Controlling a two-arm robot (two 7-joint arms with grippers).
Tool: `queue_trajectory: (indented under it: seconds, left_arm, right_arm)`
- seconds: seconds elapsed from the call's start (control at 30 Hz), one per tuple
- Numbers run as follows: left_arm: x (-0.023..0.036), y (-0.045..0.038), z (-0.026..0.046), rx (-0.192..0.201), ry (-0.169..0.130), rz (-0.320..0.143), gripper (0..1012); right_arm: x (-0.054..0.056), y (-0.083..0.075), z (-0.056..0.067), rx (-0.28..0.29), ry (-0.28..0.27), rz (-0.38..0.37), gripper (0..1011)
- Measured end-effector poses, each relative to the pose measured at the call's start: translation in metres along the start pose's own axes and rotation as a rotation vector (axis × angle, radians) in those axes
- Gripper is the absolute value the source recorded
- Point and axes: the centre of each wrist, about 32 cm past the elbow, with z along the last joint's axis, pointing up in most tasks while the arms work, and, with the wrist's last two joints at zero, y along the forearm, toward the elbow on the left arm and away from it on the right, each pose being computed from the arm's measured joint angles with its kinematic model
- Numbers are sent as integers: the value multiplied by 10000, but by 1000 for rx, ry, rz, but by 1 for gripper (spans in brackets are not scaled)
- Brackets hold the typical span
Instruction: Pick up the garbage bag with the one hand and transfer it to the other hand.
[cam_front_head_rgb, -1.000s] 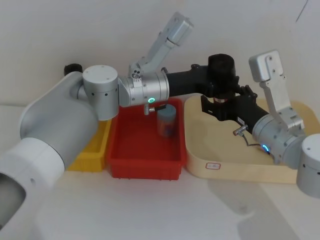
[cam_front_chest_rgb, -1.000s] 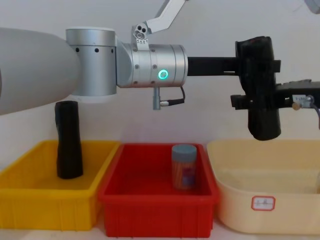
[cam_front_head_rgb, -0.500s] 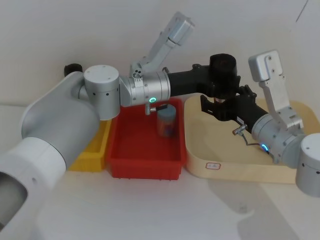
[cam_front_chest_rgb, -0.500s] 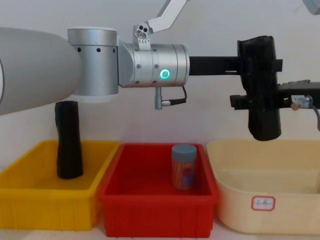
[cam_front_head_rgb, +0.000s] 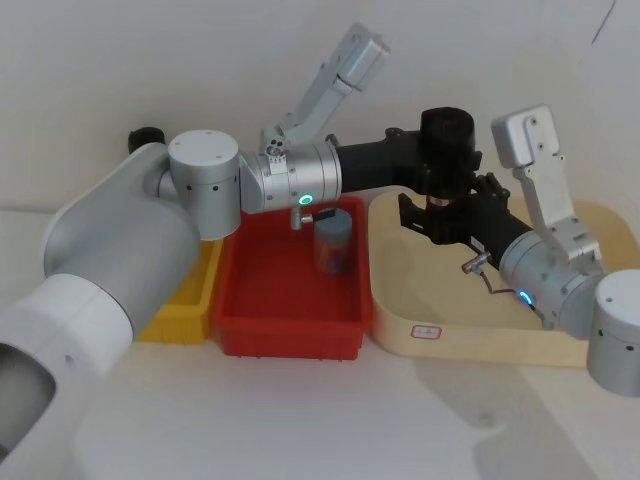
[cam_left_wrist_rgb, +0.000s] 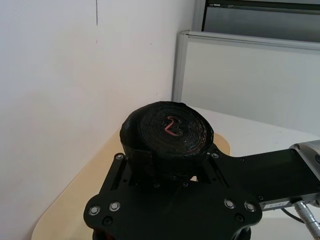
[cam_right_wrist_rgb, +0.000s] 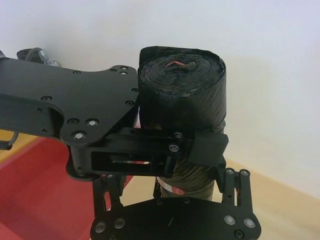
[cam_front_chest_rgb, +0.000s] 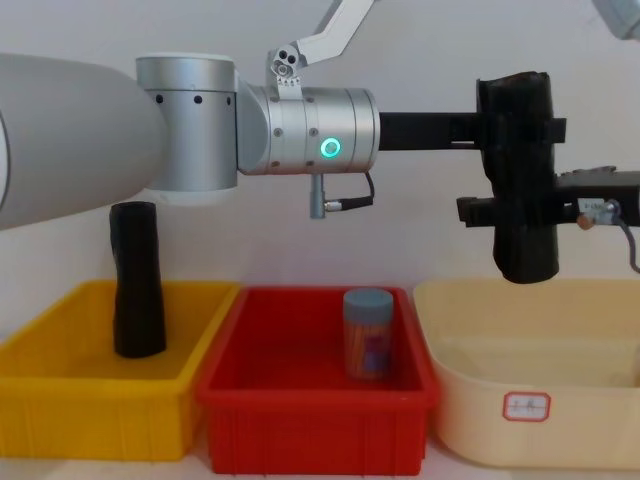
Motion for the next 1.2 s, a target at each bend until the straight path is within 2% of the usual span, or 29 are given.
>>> queue_trajectory:
  seconds: [0.37,0.6,0.63,0.67,0.87,0.97,1.2]
  left_arm:
    - [-2,-3,-1,0,1,0,427]
    - [-2,-4,-1,0,1,-1,427]
    - [-2,-4,-1,0,1,0,427]
    - [-2,-3,-1,0,1,0,427]
    - [-2,-3,-1,0,1,0,427]
    - [-2,-4,-1,0,1,0,427]
    - [-2,-3,-1,0,1,0,427]
  right_arm:
    - [-17,55,-22,-3,-13,-5,998]
    - [-24,76,-35,-6,-19,-9,866]
    - [-25,78,-36,-7,-19,-9,807]
    - [-25,78,-36,-7,-19,-9,807]
    - [-28,88,-40,-8,-21,-10,609]
    - [-29,91,-41,-8,-22,-11,573]
    - [-31,95,-43,-8,-23,-11,573]
